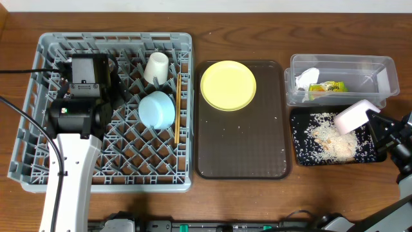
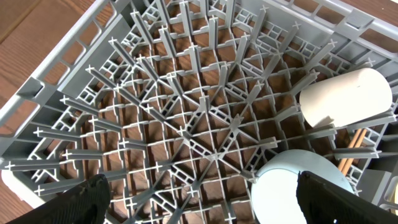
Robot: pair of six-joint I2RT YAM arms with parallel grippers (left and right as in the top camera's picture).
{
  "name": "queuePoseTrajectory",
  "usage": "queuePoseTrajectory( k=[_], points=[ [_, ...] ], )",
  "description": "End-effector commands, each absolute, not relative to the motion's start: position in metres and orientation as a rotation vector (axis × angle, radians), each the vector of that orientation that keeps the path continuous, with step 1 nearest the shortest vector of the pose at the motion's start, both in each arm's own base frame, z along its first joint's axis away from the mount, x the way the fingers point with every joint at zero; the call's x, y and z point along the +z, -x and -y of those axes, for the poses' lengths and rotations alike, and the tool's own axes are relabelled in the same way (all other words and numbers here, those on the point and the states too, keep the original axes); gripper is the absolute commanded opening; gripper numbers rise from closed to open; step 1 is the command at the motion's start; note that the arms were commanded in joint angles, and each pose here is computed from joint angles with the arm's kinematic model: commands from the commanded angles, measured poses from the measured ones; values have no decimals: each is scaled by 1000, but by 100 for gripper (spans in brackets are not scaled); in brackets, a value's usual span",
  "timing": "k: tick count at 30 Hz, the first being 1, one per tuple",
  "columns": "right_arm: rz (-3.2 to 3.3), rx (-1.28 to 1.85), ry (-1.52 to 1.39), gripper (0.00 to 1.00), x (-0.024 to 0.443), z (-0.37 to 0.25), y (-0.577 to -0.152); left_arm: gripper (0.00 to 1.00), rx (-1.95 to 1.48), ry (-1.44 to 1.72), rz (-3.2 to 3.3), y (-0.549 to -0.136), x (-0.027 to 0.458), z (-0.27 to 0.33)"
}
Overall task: Sort waste into correct bins and load items into the dishwasher rack
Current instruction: 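Carry the empty pink bowl back toward the brown tray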
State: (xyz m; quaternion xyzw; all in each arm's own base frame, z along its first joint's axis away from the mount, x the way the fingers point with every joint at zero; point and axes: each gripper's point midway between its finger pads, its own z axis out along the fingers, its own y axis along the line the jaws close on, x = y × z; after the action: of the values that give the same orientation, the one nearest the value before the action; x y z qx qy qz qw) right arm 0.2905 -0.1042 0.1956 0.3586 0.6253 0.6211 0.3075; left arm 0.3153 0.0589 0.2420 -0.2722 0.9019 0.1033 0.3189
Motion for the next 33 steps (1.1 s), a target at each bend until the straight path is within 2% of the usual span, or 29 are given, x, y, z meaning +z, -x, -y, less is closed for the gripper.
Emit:
queuePoseTrajectory(
  k=[1,5,9,14,20,26,33],
  points=[
    [-1663,1658,-939,1,198,100,-292,96,282,718,-2357,-315,248,-62],
    [-1712,1709,-926,1,198,79,-300,96,282,718,-2357,-315,248,-62],
    [-1816,1754,-748,1,209,37,-314,96,282,718,-2357,-315,248,-62],
    [-1922,1743,-460,1,235,-39,-329,97,282,718,-2357,-315,248,-62],
    [-1991,1730,-215,1,245,-146,-326,96,282,718,-2357,-315,248,-62],
    [-2150,1575,-84,1,207,-231,-301,96,282,718,-2357,-315,248,-62],
    [-2296,1133,62,1,152,-271,-272,96,282,718,-2357,-315,248,-62]
  ],
)
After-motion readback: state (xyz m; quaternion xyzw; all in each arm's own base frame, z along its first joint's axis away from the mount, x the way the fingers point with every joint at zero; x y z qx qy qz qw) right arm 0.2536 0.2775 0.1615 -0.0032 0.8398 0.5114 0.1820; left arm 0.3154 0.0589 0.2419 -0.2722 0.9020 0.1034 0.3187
